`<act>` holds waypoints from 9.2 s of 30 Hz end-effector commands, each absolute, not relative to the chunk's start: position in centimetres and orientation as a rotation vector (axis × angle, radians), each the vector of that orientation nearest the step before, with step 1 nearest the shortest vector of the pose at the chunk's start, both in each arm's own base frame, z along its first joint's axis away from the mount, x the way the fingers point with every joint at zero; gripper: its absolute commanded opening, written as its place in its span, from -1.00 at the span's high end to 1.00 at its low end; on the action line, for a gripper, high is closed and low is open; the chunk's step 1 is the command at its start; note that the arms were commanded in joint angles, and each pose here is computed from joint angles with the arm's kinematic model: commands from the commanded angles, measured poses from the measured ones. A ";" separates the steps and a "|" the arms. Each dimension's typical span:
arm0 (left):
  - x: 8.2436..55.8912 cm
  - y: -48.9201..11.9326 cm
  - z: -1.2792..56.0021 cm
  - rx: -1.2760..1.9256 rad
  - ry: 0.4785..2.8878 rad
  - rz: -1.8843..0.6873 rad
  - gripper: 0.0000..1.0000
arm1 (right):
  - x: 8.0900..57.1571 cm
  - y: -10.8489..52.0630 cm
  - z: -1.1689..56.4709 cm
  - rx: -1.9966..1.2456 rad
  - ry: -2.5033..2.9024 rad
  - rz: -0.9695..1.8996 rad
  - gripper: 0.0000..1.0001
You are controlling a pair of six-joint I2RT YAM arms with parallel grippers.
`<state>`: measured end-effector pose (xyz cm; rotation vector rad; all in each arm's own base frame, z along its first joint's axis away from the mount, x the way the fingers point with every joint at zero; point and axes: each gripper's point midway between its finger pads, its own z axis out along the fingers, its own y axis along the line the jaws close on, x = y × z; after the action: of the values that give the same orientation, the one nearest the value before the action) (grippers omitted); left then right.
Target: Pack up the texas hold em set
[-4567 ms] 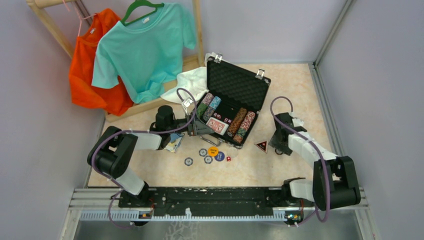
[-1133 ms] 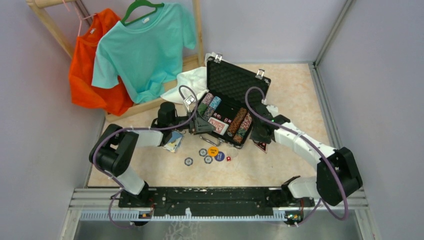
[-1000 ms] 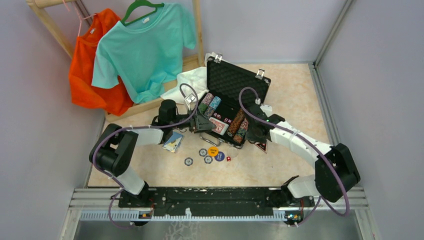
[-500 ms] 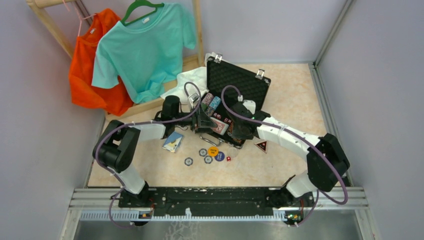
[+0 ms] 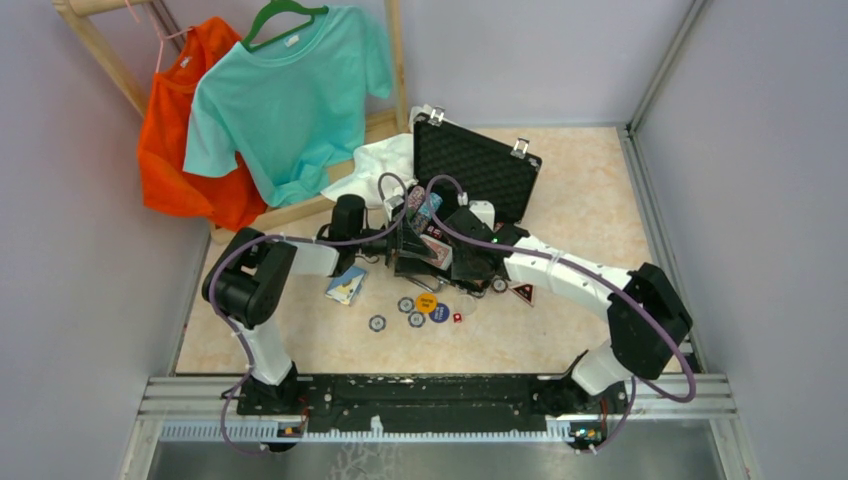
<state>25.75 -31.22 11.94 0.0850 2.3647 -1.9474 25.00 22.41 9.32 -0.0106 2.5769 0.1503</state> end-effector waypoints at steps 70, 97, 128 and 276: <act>26.1 -30.7 12.0 0.175 2.326 -1.765 -0.86 | 25.3 14.5 2.6 -0.388 2.586 -0.038 -0.35; 25.9 -30.6 11.9 0.181 2.319 -1.789 -0.86 | 23.7 17.1 1.4 -0.452 2.626 -0.038 -0.24; 25.8 -30.6 11.8 0.179 2.319 -1.788 -0.86 | 22.8 17.4 0.3 -0.413 2.661 0.038 0.23; 25.2 -30.8 17.2 0.338 2.150 -1.763 -0.86 | 24.3 15.5 1.3 -0.188 2.448 0.104 -0.29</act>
<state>25.09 -30.64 15.72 0.2816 2.2120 -1.7737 24.43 15.18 1.89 -0.2048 2.4182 0.0800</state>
